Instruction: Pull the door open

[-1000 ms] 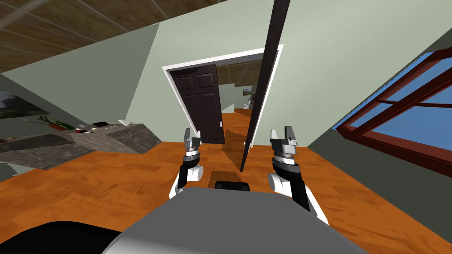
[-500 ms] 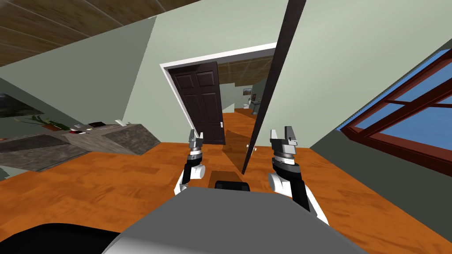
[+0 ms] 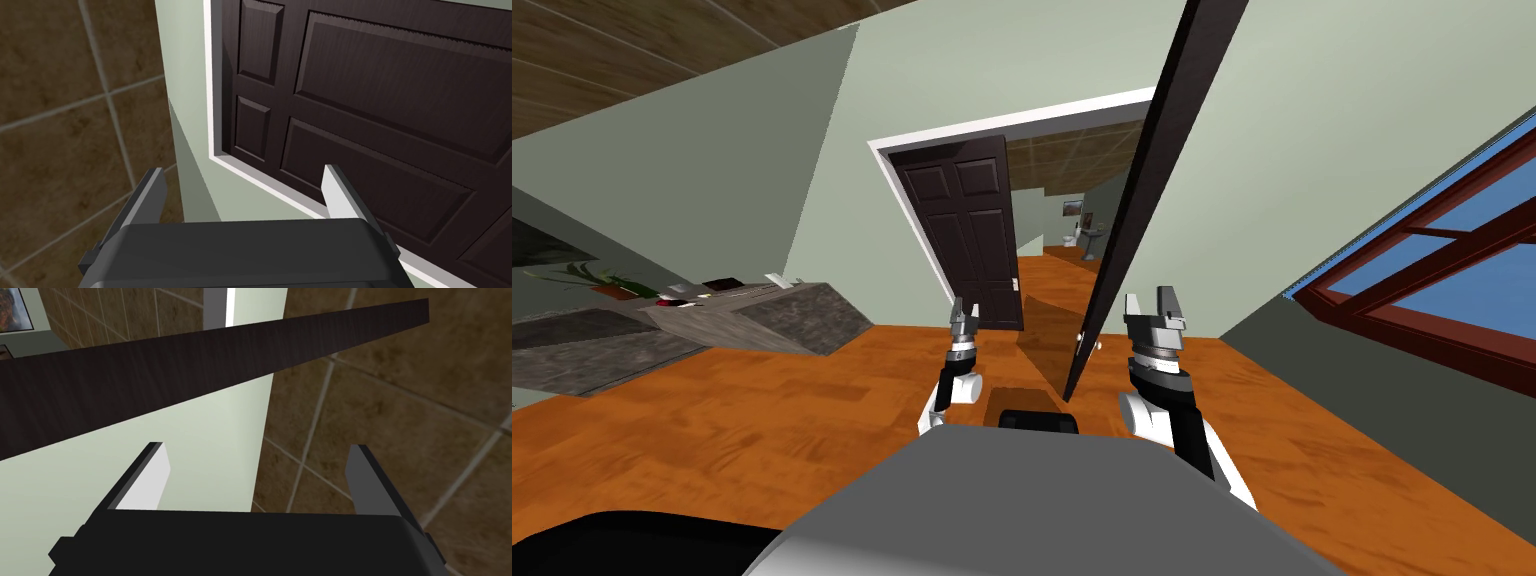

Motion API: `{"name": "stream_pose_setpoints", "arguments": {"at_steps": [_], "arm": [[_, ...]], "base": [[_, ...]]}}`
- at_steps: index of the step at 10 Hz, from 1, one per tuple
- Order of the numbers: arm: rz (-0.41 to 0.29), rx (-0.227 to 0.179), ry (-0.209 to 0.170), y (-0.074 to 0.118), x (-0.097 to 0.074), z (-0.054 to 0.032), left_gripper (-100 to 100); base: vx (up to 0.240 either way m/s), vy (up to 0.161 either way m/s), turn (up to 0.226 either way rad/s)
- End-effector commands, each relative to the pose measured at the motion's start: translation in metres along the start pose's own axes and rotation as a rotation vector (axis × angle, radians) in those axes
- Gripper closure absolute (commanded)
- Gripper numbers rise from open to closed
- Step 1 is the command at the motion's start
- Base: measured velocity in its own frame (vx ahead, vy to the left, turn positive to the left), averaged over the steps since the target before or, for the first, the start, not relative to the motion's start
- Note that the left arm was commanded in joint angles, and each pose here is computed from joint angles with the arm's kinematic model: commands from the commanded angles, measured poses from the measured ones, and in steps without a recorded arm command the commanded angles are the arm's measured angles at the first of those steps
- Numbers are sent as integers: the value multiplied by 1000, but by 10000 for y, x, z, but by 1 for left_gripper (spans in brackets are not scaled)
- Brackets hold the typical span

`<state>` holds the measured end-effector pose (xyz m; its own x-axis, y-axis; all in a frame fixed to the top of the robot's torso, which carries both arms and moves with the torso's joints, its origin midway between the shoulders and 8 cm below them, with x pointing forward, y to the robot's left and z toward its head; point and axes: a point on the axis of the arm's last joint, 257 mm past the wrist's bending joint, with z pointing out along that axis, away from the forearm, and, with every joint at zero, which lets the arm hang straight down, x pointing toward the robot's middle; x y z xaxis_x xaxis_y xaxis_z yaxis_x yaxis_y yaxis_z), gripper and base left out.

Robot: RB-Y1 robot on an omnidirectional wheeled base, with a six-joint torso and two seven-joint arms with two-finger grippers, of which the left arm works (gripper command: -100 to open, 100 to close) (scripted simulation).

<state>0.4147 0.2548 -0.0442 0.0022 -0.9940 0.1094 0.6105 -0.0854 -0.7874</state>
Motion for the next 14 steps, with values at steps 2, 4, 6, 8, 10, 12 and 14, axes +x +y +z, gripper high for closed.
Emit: {"name": "stream_pose_setpoints", "arguments": {"at_steps": [2,4,6,8,10,12,14], "arm": [[-7,-31,1,234,-6,-31,-100],[-12,-55,0,410,5,-58,-100],[-15,-82,0,590,14,-92,-100],[-18,-111,-2,782,22,-135,-100],[-20,-139,-3,963,32,-178,-100],[-21,-167,-5,1139,41,-225,-100],[-21,-192,-8,1302,55,-269,-100]], "base": [[77,62,-8],[98,67,-12],[96,61,-10],[93,63,-12],[99,52,-16],[94,57,-12],[94,52,-18]]}}
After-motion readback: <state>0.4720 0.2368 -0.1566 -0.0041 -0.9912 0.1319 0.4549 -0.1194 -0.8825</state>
